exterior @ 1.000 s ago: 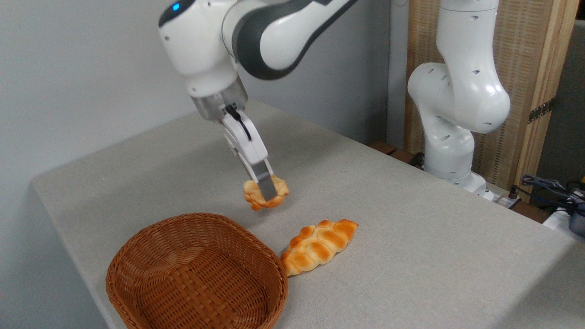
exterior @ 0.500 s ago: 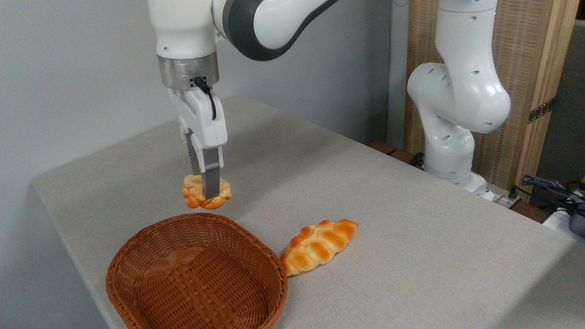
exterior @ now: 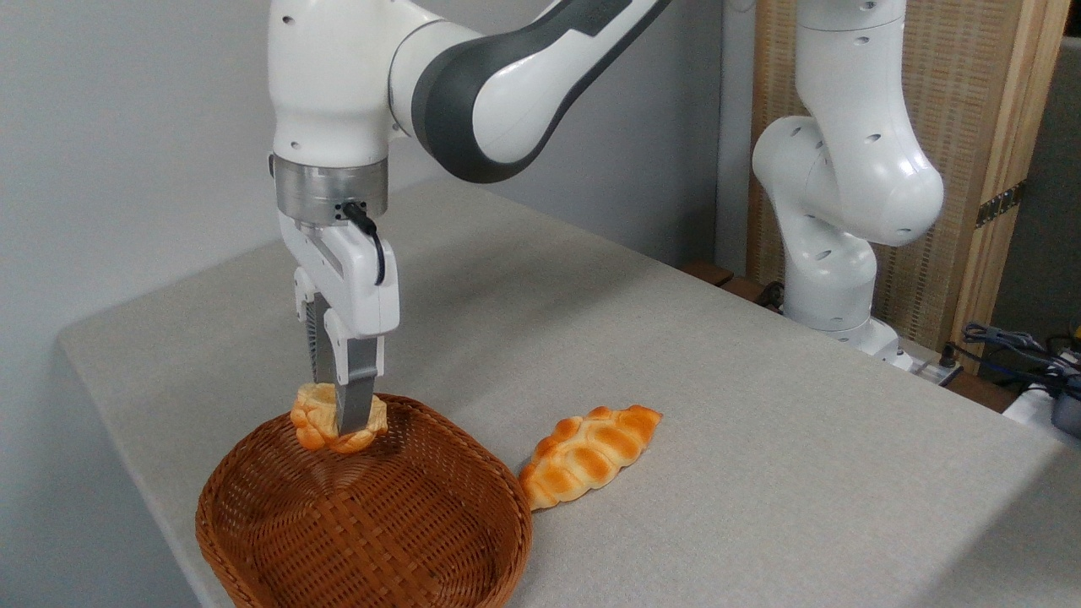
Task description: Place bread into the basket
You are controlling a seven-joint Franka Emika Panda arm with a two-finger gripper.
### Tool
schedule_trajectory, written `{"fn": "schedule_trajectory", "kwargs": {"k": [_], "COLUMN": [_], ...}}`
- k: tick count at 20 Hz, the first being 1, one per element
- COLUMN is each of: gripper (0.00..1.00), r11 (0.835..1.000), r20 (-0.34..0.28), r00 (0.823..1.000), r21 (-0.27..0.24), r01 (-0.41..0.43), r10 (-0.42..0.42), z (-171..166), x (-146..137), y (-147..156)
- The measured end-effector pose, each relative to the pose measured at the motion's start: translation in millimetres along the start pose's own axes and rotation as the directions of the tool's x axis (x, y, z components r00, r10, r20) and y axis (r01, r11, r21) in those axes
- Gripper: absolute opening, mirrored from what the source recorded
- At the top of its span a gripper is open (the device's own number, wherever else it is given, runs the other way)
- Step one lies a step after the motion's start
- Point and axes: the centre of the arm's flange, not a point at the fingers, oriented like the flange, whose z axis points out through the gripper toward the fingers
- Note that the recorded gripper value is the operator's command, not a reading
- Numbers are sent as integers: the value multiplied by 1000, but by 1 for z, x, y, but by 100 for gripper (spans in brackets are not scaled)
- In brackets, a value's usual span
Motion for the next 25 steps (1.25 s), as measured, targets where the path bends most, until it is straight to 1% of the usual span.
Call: {"fn": "schedule_trajectory", "kwargs": {"k": [10, 14, 15, 19, 22, 23, 25], "gripper": [100, 100, 100, 100, 100, 100, 100], "r11": [1000, 998, 997, 994, 988, 985, 984], "r20": [1, -4, 4, 76, 126, 138, 144], "r00": [1000, 998, 997, 994, 987, 984, 983], "r21": [0, 4, -2, -65, -106, -116, -120], "r01": [9, 64, 72, 90, 116, 126, 134], "r10": [-9, -64, -72, -85, -102, -110, -116], "z": [1, -4, -7, -28, -43, -46, -51], "x": [1, 0, -2, -20, -38, -44, -49], "y": [-1, -2, -3, 4, 4, 3, 2]}}
